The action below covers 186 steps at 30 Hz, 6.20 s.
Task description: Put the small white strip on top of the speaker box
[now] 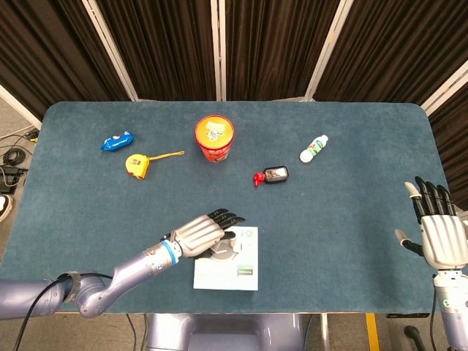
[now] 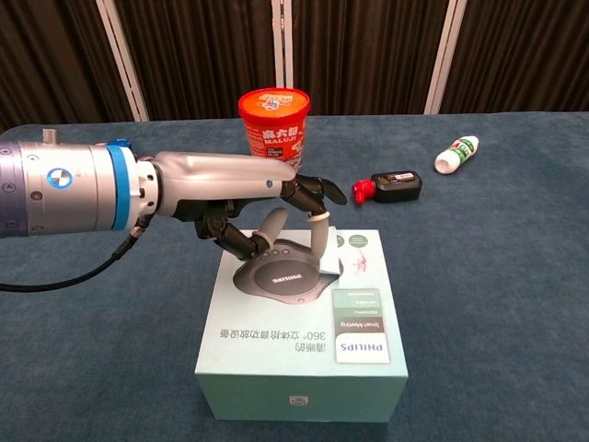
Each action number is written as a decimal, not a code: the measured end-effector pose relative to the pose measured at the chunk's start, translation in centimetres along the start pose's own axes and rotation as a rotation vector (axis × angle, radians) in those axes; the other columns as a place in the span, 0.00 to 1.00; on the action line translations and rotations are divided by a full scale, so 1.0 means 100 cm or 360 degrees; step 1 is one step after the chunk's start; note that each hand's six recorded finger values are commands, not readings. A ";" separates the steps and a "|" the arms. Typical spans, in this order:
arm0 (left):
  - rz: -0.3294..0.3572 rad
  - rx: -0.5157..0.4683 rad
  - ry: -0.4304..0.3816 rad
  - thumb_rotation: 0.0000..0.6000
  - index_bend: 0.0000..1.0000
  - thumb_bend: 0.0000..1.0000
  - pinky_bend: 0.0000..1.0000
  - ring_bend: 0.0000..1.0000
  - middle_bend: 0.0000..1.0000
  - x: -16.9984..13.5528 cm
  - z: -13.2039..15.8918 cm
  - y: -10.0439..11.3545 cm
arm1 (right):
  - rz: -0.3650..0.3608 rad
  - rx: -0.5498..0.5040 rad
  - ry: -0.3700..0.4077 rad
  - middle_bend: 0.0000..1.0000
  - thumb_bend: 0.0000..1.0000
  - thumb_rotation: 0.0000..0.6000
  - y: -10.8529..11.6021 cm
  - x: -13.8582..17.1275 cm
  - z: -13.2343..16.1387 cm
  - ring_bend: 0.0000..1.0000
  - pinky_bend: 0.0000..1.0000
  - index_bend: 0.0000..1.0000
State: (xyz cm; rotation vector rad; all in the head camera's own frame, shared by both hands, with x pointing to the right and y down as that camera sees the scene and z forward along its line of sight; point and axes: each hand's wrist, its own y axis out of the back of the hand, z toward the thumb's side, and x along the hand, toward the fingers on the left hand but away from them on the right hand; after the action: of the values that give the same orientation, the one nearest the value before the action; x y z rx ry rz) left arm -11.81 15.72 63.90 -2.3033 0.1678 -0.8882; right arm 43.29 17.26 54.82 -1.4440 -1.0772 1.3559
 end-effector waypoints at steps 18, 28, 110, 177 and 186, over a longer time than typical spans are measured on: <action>-0.0028 0.0006 -0.0012 1.00 0.35 1.00 0.00 0.00 0.00 -0.002 0.006 -0.011 | 0.0068 0.0025 -0.0019 0.00 0.00 1.00 0.003 0.003 0.000 0.00 0.00 0.03; -0.0037 0.0013 -0.0003 1.00 0.35 1.00 0.00 0.00 0.00 -0.002 0.007 -0.014 | 0.0042 0.0006 -0.0017 0.00 0.00 1.00 0.007 0.003 0.000 0.00 0.00 0.03; 0.0010 0.0029 -0.0056 1.00 0.36 1.00 0.00 0.00 0.00 0.009 0.029 -0.017 | 0.0023 -0.0055 -0.0048 0.00 0.00 1.00 0.015 0.001 -0.008 0.00 0.00 0.05; 0.0942 0.0101 0.0736 1.00 0.00 0.00 0.00 0.00 0.00 -0.152 -0.096 0.078 | 0.0037 -0.0047 -0.0039 0.00 0.00 1.00 0.013 0.003 -0.004 0.00 0.00 0.06; 0.0836 0.0061 0.1163 1.00 0.00 0.00 0.00 0.00 0.00 -0.258 -0.124 0.010 | 0.0097 0.0026 -0.0055 0.00 0.00 1.00 0.008 0.006 -0.004 0.00 0.00 0.03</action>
State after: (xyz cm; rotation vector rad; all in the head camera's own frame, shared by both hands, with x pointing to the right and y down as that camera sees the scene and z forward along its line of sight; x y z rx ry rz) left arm -39.29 16.94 55.89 -1.6633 0.9993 -1.3674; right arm 43.70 17.60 53.90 -1.4571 -1.0490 1.4341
